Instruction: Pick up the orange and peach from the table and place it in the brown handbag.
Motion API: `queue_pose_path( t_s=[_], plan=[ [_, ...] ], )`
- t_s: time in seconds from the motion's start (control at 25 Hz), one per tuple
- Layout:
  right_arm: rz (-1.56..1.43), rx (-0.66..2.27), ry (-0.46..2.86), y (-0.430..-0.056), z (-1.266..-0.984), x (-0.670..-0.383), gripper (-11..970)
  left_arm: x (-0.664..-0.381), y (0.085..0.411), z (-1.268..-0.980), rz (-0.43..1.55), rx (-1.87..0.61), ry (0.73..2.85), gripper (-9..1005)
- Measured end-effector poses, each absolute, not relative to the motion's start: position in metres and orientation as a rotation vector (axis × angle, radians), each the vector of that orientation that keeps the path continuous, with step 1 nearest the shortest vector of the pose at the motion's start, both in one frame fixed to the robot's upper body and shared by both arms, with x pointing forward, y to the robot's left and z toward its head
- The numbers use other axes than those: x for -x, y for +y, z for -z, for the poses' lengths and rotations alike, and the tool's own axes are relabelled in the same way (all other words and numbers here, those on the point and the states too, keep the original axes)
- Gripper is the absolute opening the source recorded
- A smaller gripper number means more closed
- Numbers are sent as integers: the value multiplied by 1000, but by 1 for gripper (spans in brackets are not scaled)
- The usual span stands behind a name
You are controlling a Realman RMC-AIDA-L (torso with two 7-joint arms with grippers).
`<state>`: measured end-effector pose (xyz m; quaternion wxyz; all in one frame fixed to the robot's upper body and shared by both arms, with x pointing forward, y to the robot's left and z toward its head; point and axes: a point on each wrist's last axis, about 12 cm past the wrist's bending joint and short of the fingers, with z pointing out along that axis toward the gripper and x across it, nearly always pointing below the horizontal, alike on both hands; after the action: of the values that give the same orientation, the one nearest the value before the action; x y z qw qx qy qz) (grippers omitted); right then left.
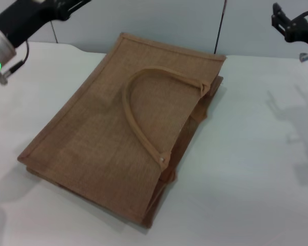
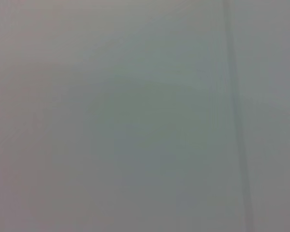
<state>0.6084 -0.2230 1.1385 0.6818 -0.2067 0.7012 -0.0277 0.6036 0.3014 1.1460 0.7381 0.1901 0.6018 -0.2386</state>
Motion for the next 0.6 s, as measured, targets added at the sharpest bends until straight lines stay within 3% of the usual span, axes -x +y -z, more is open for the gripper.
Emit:
queue_pose_path(
  t_s=[0.32, 0.6],
  plan=[
    [62, 358, 1449, -234, -1104, -595, 773, -601, 293, -1091, 315, -258, 1385, 861],
    [24, 376, 1472, -242, -1076, -600, 773, -604, 275, -1073, 192, -275, 1446, 860]
  ],
)
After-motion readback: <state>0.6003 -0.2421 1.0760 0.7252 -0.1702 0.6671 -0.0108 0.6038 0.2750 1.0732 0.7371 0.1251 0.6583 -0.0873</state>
